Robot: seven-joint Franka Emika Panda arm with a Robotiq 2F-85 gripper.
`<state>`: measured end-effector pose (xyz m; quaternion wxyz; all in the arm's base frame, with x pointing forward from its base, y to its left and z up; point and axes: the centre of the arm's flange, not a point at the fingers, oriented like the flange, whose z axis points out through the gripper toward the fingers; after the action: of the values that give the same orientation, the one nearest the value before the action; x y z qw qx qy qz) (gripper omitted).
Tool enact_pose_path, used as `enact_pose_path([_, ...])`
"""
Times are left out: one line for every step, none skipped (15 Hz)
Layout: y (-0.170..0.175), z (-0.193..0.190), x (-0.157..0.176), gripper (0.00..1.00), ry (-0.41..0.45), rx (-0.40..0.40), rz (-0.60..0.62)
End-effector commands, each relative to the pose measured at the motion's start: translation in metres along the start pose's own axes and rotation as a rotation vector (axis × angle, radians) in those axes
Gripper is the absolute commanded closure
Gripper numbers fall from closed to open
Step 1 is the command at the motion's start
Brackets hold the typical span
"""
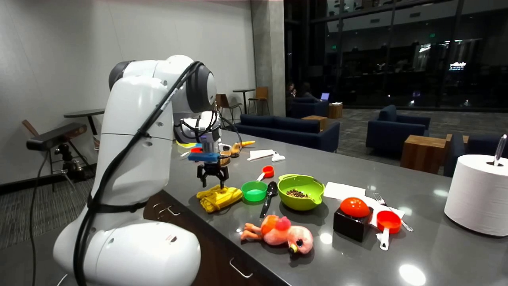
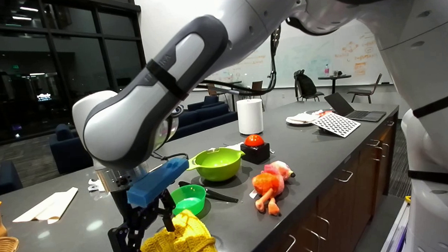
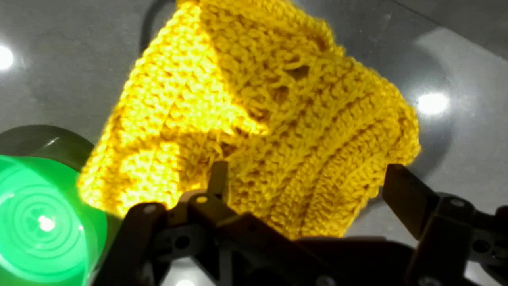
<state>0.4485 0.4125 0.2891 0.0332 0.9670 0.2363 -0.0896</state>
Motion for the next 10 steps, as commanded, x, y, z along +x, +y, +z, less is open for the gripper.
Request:
enact_pose_path([-0.007,0.000,0.006,0.00,-0.047,0.011,-0.145])
enact_pose_path([-0.011,0.002,0.007,0.00,-0.053,0.012,-0.180])
enact_pose_path([-0.012,0.005,0.008,0.00,-0.055,0.014,-0.210])
enact_pose_path([-0.014,0.006,0.008,0.00,-0.056,0.018,-0.236])
enact_pose_path([-0.015,0.008,0.009,0.00,-0.052,0.021,-0.259])
enact_pose_path([-0.017,0.012,0.011,0.00,-0.049,0.021,-0.280])
enact_pose_path([-0.019,0.014,0.013,0.00,-0.051,0.022,-0.303])
enact_pose_path([-0.020,0.017,0.015,0.00,-0.058,0.014,-0.323])
enact_pose_path([-0.022,0.019,0.016,0.00,-0.059,0.012,-0.341])
enact_pose_path([-0.022,0.022,0.018,0.00,-0.059,0.015,-0.361])
